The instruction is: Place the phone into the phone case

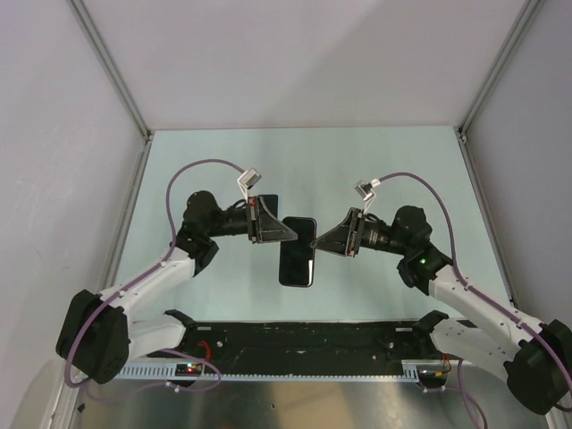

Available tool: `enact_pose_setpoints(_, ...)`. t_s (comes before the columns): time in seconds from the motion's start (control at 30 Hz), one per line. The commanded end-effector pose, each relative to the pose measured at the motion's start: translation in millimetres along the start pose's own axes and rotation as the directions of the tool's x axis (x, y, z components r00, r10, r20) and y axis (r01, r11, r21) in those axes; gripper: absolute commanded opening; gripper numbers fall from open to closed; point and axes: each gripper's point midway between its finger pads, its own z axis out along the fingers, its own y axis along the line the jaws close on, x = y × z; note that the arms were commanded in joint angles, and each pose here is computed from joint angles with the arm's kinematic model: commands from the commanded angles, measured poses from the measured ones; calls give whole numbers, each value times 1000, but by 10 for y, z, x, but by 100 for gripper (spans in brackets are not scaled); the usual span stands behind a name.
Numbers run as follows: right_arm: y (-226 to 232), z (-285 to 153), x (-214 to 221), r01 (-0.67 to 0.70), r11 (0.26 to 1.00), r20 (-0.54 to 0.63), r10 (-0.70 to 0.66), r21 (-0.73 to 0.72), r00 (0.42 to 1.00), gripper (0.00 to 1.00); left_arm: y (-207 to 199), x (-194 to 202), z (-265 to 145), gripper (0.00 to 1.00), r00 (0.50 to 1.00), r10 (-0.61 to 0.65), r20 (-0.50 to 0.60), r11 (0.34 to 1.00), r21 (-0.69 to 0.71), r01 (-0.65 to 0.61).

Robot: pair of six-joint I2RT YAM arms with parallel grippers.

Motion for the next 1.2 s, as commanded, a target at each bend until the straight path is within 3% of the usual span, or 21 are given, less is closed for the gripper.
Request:
enact_pose_setpoints(0.0, 65, -6, 17, 31, 999, -9, -31, -23, 999, 25, -187, -125, 12, 0, 998, 51, 29, 997, 57, -53)
enact_pose_setpoints(0.2, 110, -55, 18, 56, 998, -11, -56, -36, 998, 13, -129, -110, 26, 0, 999, 38, 16, 998, 53, -39)
enact_pose_setpoints(0.3, 149, -96, 16, 79, 996, -12, -80, -47, 997, 15, -102, -91, 28, 0, 999, 36, 6, 998, 53, -36)
enact_pose_setpoints(0.47, 152, -131, -3, 84, 995, -11, -84, -50, 996, 27, -110, -85, 25, 0, 999, 40, 2, 998, 57, -40)
enact_pose_setpoints(0.67, 111, -127, -18, 67, 997, -7, -68, -40, 998, 18, -70, -74, 30, 0, 1000, 28, 4, 998, 49, -28)
enact_pose_setpoints(0.83, 44, -81, 27, 63, 998, -15, -63, -14, 998, 43, -83, -97, 31, 0, 999, 31, 13, 998, 48, -32)
enact_pose_setpoints(0.93, 24, -48, 32, 59, 998, -11, -59, -4, 998, 49, -78, -95, 31, 0, 999, 30, 12, 998, 48, -31)
enact_pose_setpoints(1.07, -11, 5, 24, 47, 999, -9, -47, 0, 999, 46, -40, -80, 31, 0, 1000, 24, 13, 999, 41, -24)
enact_pose_setpoints(1.17, -54, 45, 10, 40, 999, -4, -40, 14, 999, 34, -18, -69, 30, 0, 1000, 19, 12, 999, 37, -20)
